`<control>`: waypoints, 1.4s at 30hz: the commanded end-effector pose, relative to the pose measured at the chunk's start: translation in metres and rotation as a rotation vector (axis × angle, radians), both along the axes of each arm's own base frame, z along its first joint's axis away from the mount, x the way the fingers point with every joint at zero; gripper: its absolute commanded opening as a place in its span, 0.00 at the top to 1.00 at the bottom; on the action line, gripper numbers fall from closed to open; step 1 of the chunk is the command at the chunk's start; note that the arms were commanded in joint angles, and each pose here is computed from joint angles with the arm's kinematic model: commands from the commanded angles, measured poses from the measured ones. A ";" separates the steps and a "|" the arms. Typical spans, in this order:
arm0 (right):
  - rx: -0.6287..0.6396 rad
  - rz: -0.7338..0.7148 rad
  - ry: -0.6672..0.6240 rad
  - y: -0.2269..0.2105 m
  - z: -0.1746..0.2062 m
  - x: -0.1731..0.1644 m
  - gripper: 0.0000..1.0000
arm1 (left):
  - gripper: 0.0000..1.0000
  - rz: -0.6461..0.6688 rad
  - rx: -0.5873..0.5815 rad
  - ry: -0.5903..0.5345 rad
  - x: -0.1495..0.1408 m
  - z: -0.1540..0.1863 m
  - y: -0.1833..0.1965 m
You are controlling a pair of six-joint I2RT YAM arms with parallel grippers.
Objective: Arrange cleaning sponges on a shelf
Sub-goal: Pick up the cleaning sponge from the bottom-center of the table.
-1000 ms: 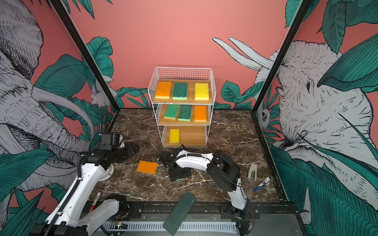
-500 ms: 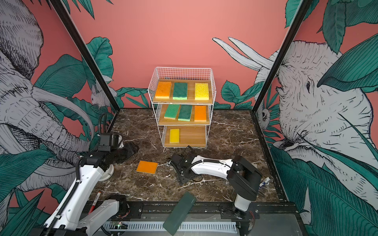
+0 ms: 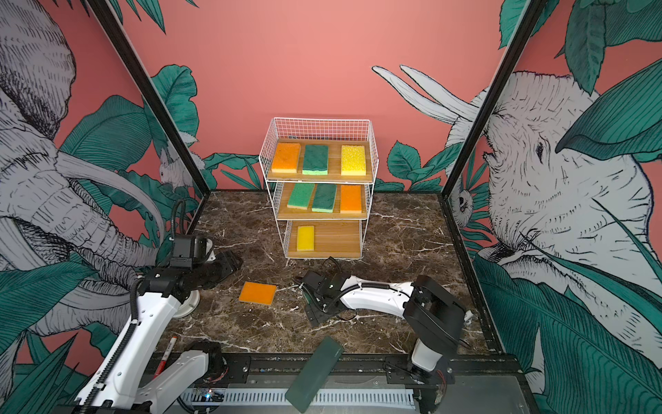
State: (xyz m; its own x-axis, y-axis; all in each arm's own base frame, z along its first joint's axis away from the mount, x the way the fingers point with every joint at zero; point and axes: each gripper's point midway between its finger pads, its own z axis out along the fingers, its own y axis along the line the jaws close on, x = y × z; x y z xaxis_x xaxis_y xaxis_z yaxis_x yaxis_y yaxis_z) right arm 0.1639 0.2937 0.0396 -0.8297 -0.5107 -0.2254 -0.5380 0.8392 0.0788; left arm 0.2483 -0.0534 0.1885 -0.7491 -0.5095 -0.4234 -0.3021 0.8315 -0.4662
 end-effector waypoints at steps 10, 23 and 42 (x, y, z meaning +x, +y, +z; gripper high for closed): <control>-0.092 0.053 0.058 0.004 -0.013 0.000 0.14 | 0.30 0.016 -0.017 -0.024 -0.007 0.020 0.001; -0.052 -0.061 -0.076 -0.012 0.007 0.016 0.37 | 0.30 0.020 -0.007 -0.024 -0.006 0.022 0.003; 0.078 -0.383 -0.165 -0.017 0.025 0.136 0.39 | 0.28 0.019 0.006 -0.019 0.005 0.019 0.003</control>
